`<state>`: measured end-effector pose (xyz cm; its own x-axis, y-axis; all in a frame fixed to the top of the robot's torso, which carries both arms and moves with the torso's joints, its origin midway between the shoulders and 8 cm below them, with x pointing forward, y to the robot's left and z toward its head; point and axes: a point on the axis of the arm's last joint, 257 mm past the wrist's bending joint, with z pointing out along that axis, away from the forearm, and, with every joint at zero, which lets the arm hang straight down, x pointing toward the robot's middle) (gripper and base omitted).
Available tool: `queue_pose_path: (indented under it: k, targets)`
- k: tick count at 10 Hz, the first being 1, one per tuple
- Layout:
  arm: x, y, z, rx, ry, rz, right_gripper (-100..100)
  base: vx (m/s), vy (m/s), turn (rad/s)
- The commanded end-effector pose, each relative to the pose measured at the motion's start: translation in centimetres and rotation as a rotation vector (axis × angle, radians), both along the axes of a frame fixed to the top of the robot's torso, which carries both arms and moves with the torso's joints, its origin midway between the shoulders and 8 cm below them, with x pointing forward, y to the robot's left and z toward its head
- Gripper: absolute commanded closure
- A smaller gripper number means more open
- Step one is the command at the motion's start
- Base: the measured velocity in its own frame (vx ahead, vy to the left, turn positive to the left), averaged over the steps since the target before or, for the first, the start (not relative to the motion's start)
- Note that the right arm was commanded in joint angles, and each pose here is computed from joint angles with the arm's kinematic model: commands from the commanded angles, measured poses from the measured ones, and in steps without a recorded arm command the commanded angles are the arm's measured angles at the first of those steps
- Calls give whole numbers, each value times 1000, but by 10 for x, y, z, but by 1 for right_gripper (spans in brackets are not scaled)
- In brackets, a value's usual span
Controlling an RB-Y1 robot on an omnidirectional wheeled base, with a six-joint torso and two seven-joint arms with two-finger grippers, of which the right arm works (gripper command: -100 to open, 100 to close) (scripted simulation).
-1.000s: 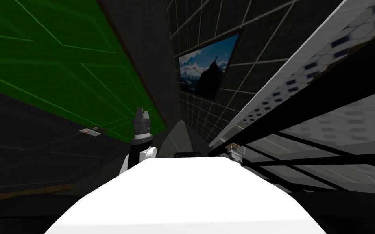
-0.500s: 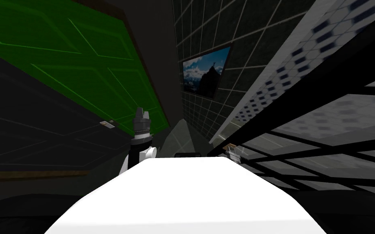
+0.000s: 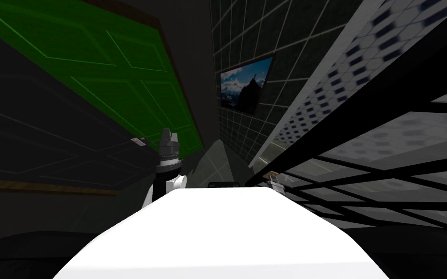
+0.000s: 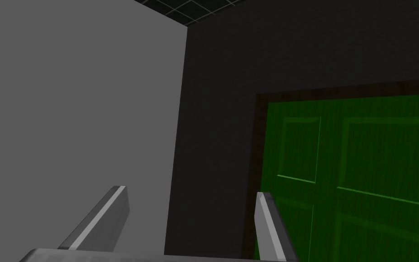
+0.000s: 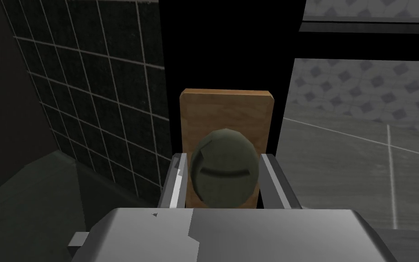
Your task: Pull the door open
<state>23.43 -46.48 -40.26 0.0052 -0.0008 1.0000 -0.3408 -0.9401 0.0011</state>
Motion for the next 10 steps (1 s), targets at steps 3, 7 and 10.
queue_pose_path:
  k: [3, 7, 10]
  targets:
    - [-4, 17, 3, -1, -5, 66, 100, -239, 17, 40]
    - [-8, 30, 1, -1, 2, 113, 100, -166, -17, 46]
    - [-12, 45, 2, -1, -2, 168, 100, -188, -38, 66]
